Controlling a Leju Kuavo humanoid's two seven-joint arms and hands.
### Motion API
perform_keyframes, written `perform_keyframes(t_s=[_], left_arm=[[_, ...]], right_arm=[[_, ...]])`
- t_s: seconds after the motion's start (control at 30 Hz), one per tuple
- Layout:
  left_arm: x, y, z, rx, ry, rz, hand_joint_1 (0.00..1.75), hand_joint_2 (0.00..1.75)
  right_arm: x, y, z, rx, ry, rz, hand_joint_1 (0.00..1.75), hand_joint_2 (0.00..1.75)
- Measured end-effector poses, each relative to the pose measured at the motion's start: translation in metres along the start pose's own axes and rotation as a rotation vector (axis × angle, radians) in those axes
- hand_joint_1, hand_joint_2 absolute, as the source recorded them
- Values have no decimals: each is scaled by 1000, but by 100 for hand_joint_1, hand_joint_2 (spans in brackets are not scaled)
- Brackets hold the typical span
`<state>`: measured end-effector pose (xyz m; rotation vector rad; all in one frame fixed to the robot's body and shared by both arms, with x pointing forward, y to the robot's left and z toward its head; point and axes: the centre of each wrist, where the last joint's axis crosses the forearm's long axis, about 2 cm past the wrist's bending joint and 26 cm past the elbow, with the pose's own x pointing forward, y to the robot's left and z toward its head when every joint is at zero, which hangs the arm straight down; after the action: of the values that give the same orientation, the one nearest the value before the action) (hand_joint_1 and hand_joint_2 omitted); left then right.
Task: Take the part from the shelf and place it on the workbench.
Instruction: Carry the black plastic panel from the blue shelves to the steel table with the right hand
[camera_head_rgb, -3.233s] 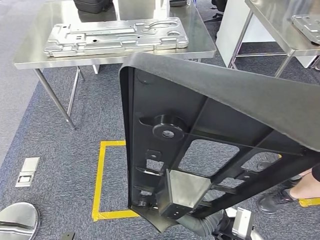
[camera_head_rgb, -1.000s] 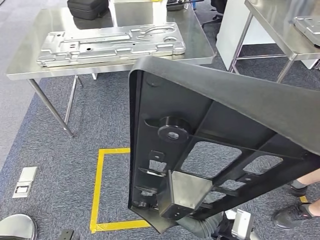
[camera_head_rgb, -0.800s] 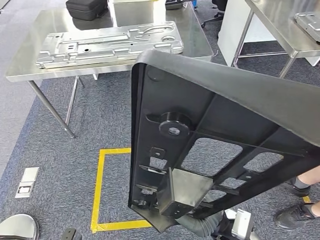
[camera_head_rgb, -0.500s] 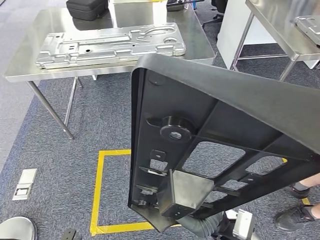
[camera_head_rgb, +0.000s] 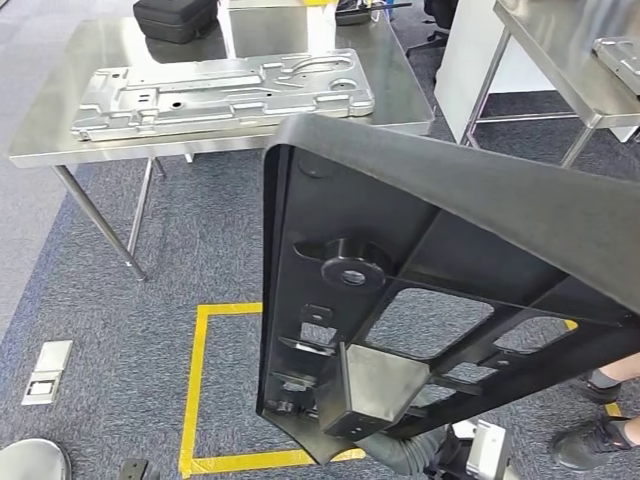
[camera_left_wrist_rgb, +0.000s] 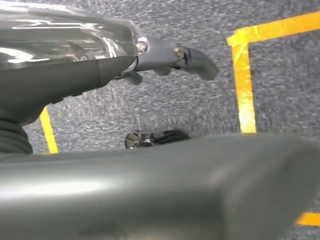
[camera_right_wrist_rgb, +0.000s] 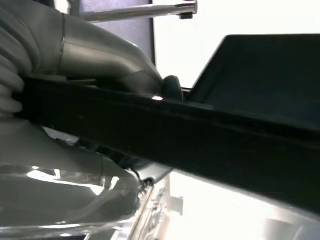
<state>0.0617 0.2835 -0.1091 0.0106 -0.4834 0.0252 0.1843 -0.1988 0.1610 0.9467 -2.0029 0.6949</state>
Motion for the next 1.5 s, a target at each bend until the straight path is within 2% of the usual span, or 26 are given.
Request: perform_keyframes(t_s=[1.5], left_arm=[[0, 0, 0, -2, 5, -7, 0, 0]], right_arm=[[3, 2, 2, -8, -2, 10, 175, 175]])
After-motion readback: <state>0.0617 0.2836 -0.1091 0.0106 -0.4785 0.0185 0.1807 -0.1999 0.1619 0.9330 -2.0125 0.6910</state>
